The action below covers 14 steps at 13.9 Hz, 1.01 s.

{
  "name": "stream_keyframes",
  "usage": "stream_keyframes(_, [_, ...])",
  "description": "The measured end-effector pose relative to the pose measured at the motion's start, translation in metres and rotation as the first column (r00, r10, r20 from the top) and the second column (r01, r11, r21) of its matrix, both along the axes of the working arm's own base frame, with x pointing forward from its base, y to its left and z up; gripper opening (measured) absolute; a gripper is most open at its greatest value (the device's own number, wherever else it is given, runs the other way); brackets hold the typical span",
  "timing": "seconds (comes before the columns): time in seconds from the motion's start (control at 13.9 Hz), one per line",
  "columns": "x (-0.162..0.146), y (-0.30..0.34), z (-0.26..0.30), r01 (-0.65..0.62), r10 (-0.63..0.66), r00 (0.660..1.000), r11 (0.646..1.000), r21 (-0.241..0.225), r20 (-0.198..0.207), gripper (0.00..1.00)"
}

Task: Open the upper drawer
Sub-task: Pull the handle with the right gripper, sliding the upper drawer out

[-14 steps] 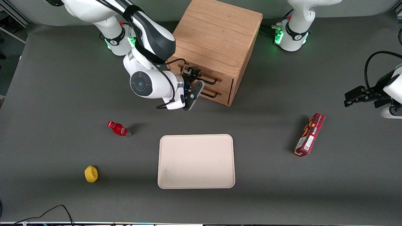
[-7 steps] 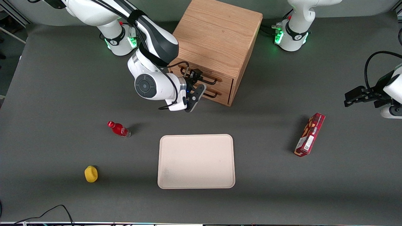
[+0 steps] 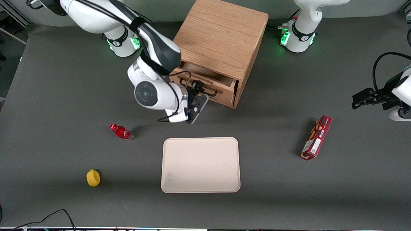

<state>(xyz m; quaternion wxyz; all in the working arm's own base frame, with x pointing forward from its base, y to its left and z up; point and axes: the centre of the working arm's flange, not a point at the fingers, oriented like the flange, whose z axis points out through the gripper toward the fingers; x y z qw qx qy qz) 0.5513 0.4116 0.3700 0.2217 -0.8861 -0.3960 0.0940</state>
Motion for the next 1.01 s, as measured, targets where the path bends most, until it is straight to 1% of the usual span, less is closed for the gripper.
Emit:
stream_keyframes(0.14, [0.016,-0.006,0.000,0.011,-0.011,1.000,1.000,0.005,-0.008,1.00])
stream_keyframes(0.36, [0.037,-0.024,0.002,0.036,-0.036,0.999,0.999,-0.009,-0.013,1.00])
stream_keyframes(0.79, [0.071,-0.042,-0.004,0.087,-0.087,0.996,0.996,-0.001,0.007,1.00])
stream_keyframes(1.01, [0.088,-0.056,-0.003,0.116,-0.116,0.993,0.993,-0.002,0.029,1.00])
